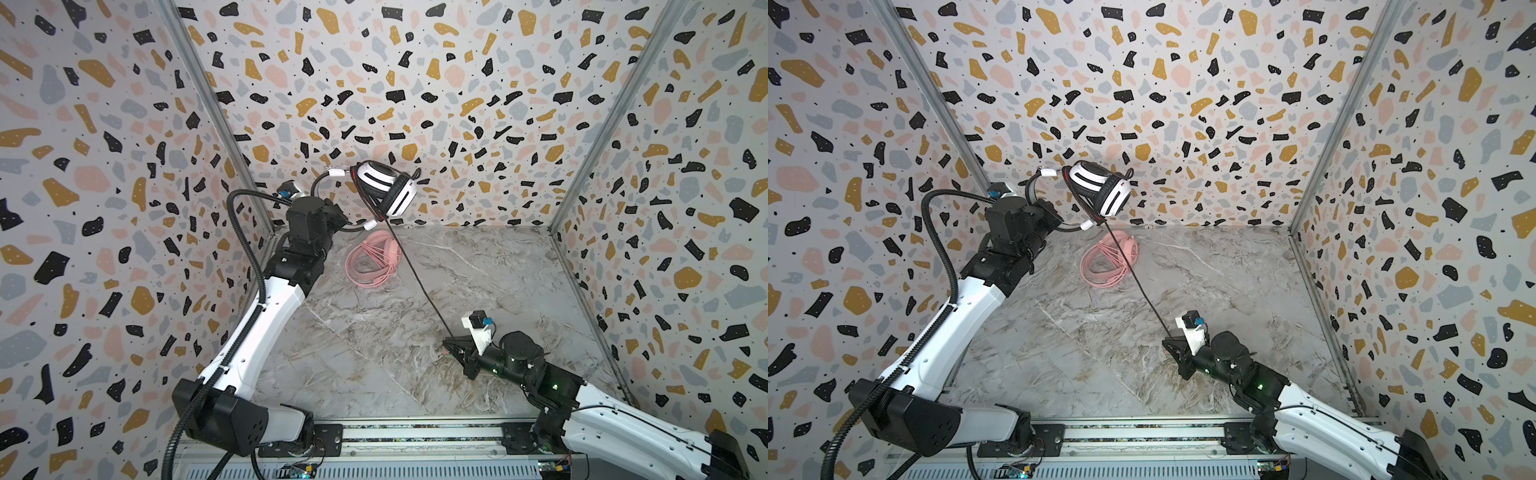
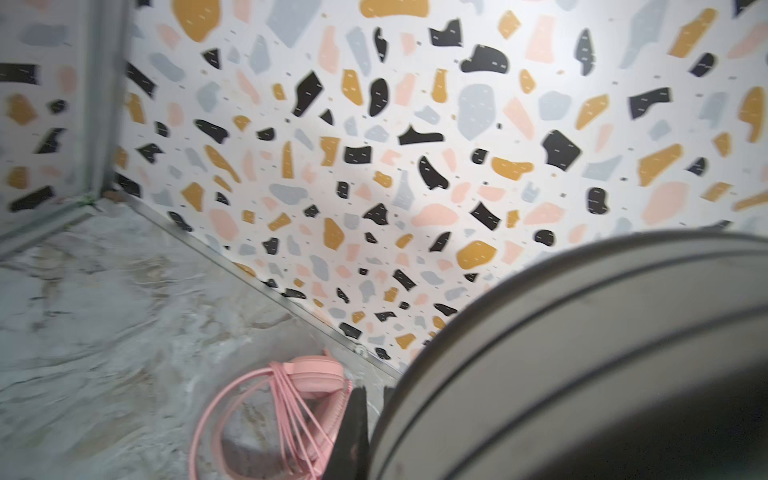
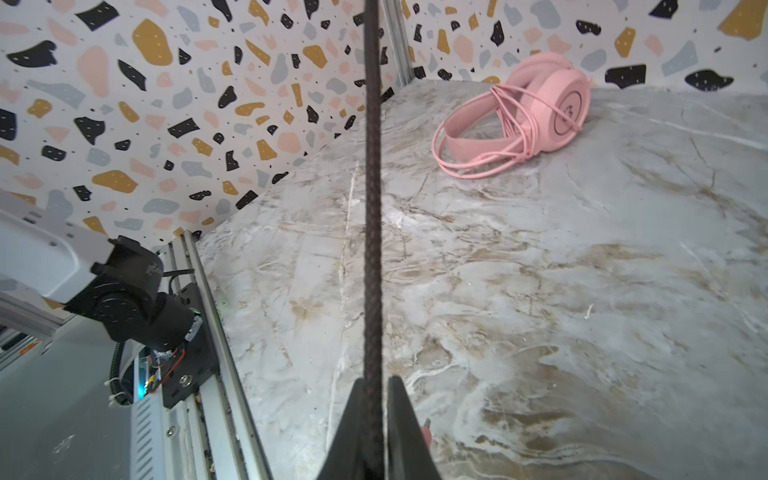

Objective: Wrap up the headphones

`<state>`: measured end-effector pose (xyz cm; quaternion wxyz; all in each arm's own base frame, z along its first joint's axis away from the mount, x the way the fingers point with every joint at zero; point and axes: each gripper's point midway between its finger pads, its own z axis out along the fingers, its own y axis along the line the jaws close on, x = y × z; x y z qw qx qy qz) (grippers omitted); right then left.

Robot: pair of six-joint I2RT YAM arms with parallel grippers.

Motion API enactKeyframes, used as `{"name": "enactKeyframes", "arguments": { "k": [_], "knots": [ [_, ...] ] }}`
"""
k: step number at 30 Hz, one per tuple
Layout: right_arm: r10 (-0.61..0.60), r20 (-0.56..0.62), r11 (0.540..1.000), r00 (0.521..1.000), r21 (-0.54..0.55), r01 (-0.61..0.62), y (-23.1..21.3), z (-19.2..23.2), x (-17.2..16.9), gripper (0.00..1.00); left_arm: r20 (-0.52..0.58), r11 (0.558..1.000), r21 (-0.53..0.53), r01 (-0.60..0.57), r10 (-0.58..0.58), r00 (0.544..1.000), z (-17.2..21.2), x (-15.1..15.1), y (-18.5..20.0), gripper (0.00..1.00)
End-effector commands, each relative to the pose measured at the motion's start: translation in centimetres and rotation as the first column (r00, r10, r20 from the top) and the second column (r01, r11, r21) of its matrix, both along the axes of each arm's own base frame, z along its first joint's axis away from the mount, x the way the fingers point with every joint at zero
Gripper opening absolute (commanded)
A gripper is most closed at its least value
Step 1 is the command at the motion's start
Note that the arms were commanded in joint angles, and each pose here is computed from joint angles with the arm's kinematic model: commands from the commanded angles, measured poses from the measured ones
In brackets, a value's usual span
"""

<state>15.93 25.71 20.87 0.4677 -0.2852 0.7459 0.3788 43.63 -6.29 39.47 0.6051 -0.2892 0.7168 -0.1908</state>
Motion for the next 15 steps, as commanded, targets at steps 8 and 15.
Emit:
{"name": "enactKeyframes", "arguments": {
  "k": [8,15],
  "knots": [
    [-0.045,0.115,0.986,0.992,-0.155,0.062,0.1,4.8,-1.3,0.04,0.064,0.934,0.115,-0.339,0.334,0.941,-3.8,-1.1,4.2,0.0],
    [-0.159,0.281,0.969,0.946,-0.141,0.205,-1.5,12.4,0.7,0.05,-0.104,0.839,0.535,-0.1,0.184,0.977,-8.6,-0.3,-2.0,0.0]
  ]
}}
